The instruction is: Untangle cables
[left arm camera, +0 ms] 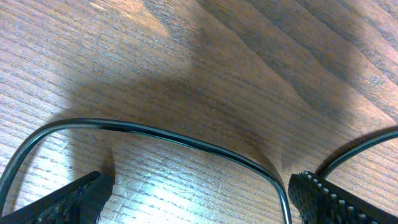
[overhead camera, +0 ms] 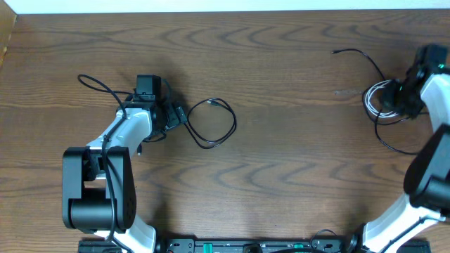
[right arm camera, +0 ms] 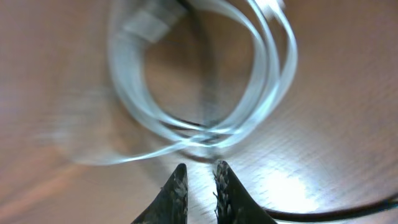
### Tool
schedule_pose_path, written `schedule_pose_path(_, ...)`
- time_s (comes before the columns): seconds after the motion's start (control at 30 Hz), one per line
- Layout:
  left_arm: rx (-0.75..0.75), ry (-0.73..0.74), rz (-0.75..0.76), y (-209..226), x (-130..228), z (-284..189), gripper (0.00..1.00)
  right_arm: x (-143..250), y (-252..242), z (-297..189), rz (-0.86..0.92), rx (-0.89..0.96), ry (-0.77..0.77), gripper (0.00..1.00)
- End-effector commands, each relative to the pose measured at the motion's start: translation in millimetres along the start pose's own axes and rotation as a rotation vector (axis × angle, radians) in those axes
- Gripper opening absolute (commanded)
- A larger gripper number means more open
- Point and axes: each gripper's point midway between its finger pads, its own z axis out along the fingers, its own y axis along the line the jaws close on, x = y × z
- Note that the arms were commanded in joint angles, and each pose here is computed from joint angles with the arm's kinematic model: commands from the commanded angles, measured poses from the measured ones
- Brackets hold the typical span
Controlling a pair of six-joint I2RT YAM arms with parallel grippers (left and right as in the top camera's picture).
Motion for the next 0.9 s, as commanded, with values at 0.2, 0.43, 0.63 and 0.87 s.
schedule_pose_path(0.2, -0.082, 0.199, -0.032, 29.9, 59.8, 33.0, 0.98, 13.6, 120.0, -101.1, -0.244, -0.347, -0.138, 0.13)
schedule_pose_path(0.43, -0.081, 0.199, -0.032, 29.8, 59.8, 33.0, 0.98, 51.1, 174.4, -104.4, -0.385, -0.404, -0.111, 0.12)
schedule_pose_path(0.63, -0.081, 0.199, -0.032, 29.8, 59.8, 33.0, 0.98, 70.0, 206.0, -109.8, -0.464, -0.448, -0.122, 0.13)
schedule_pose_path(0.87, -0.082, 0.199, -0.032, 29.9, 59.8, 33.0, 0.98, 87.6, 220.3, -111.0, -0.555, -0.451, -0.119, 0.15)
